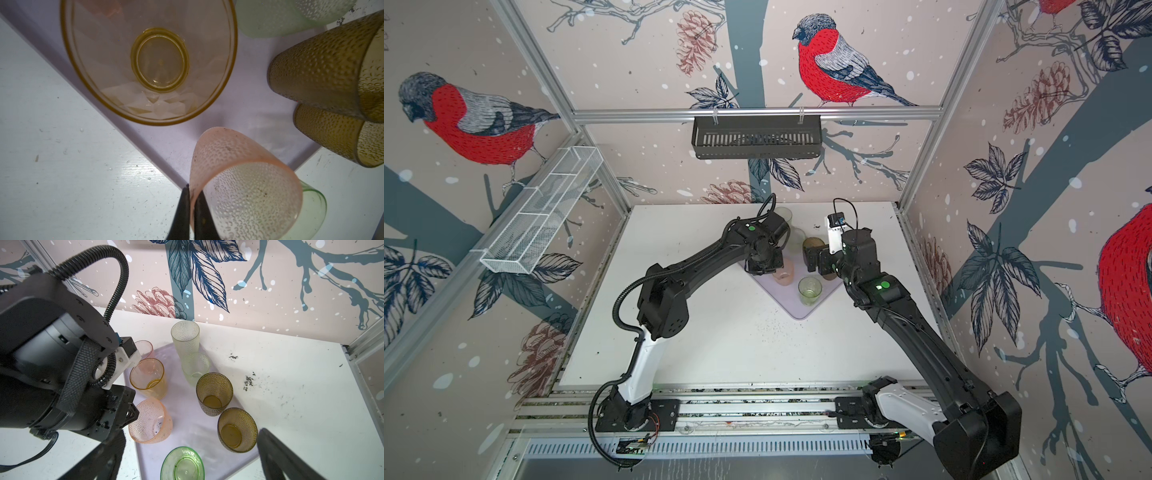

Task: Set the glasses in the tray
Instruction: 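Lower the peach glass onto the tray while the right gripper draws back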

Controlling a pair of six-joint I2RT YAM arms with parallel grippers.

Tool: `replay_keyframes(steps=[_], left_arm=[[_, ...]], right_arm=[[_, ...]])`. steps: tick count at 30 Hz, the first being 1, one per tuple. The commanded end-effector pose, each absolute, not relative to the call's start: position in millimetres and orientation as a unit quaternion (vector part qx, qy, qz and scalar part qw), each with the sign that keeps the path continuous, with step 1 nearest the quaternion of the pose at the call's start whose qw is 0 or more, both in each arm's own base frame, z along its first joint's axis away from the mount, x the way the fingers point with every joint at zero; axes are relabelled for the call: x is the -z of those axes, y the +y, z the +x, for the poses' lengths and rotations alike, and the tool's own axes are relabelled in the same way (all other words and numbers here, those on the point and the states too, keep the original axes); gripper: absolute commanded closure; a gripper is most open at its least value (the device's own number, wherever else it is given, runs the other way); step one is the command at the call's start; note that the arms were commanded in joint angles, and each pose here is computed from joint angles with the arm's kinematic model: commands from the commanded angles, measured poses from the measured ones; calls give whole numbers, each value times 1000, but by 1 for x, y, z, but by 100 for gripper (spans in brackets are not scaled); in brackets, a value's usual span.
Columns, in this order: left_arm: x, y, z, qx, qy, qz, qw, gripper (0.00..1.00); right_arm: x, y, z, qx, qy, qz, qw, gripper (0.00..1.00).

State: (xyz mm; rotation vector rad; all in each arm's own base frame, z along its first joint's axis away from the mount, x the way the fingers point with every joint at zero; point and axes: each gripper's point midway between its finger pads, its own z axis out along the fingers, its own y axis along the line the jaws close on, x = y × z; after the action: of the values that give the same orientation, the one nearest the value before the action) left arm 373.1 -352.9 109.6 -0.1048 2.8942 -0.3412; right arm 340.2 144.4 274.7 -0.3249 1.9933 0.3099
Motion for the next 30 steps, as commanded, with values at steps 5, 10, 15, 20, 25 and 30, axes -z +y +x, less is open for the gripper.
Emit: replay_keyframes(steps=[5,10,15,20,25,30], left_arm=[[-105,-350,370,100,989,-30,106,100],[-103,-351,370,98,989,-30,104,100],[-101,-353,373,95,990,-28,101,100],[-99,-354,373,91,991,-27,99,100],[-97,-356,373,93,991,-25,96,100],[-95,-359,374,96,991,-26,94,100]], right_arm=[[-275,141,340,-127,833,-125,523,0],[-275,142,340,-126,834,-124,523,0],[-275,143,341,-123,833,-126,525,0],[-276,141,340,-119,832,-125,527,0],[-276,140,340,-118,832,-124,528,0],[-275,141,340,-119,831,-124,528,0]])
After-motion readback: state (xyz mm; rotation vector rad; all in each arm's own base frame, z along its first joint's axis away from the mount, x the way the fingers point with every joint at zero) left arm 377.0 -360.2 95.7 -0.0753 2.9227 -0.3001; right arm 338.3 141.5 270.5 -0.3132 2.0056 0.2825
